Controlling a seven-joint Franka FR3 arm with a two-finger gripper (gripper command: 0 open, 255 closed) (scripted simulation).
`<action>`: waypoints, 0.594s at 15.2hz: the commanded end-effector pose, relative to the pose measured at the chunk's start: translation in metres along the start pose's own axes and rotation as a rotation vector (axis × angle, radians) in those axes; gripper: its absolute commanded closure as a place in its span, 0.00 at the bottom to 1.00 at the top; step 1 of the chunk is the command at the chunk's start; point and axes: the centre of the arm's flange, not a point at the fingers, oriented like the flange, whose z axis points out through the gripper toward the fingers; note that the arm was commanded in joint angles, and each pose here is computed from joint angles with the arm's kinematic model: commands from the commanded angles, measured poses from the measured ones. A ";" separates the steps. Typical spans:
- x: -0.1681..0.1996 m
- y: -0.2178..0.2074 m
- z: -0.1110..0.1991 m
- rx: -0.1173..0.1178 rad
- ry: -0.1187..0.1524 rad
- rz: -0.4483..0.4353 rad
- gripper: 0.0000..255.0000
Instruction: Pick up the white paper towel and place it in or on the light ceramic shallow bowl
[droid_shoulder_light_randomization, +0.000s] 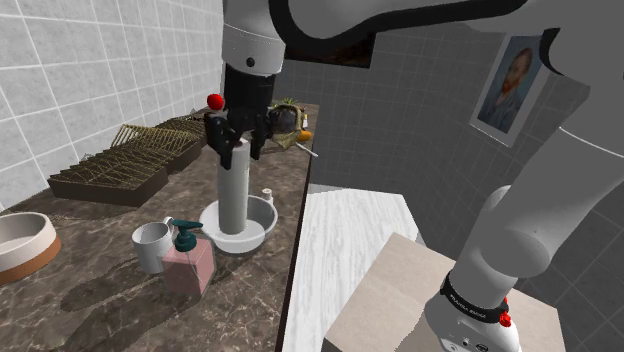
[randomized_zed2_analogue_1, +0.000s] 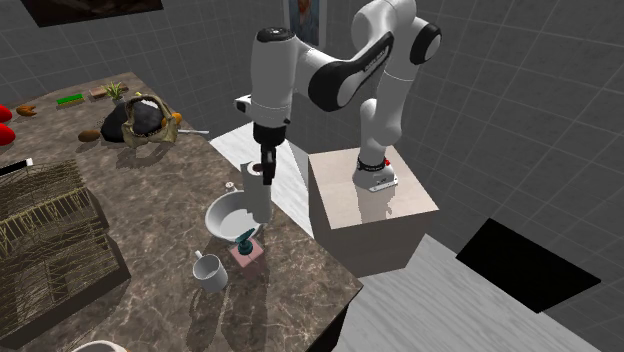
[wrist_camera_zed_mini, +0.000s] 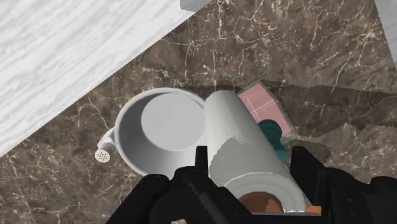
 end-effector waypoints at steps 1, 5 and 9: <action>0.018 0.013 -0.009 0.000 0.000 0.000 1.00; 0.058 0.043 -0.026 0.000 0.000 0.000 1.00; 0.098 0.072 -0.044 0.000 0.000 0.000 1.00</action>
